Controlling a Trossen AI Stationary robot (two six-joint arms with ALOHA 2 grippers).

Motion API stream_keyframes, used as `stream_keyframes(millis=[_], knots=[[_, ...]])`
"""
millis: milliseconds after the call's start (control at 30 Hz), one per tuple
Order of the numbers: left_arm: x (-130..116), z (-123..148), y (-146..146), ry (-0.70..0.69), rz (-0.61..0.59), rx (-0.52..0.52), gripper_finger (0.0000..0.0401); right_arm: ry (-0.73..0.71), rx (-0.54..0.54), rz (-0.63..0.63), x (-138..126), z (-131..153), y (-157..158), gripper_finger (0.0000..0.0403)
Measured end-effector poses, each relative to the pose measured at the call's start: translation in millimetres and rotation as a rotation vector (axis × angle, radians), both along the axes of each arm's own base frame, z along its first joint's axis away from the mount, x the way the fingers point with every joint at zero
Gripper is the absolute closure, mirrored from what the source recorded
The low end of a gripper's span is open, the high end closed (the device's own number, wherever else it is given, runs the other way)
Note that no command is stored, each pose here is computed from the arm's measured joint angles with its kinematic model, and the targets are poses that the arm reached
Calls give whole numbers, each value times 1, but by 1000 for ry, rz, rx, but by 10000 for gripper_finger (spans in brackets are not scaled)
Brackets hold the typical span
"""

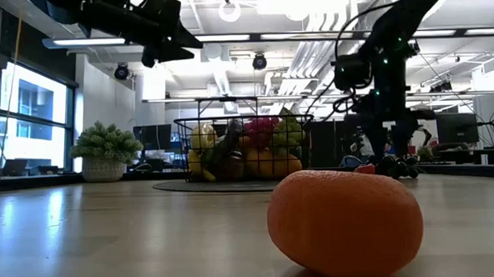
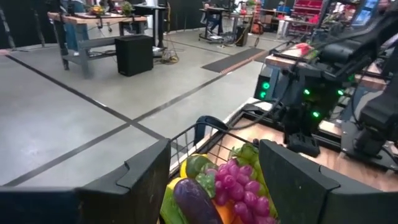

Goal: Build produce basket
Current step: Put the grapes into the black wire basket

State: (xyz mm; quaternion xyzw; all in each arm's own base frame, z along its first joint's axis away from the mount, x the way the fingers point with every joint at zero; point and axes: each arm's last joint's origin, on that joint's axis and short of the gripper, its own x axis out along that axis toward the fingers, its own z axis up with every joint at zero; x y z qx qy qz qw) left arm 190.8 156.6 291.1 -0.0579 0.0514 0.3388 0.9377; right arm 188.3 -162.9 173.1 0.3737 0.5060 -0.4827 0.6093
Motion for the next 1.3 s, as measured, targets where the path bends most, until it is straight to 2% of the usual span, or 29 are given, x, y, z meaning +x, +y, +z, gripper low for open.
stream_keyframes(millis=[267, 433, 600, 733, 867, 1133, 1300], knots=[[-1, 0, 1, 2, 41, 4, 170, -21, -11, -7, -5, -17, 4, 174], [-1, 0, 1, -1, 38, 0, 170, -45, -17, -65, -8, -27, 7, 180], [-1, 0, 1, -14, 40, -16, 170, -44, -11, -87, -9, -27, 7, 235], [-1, 0, 1, -14, 40, -16, 170, -56, -6, -132, -9, -28, 6, 305], [-1, 0, 1, -14, 40, -16, 170, -54, -7, -123, -10, -27, 5, 383], [-1, 0, 1, -14, 40, -16, 170, -105, 37, -116, -9, -24, 8, 398], [-1, 0, 1, -14, 39, -16, 170, -169, -1, -126, -12, -7, 10, 399]])
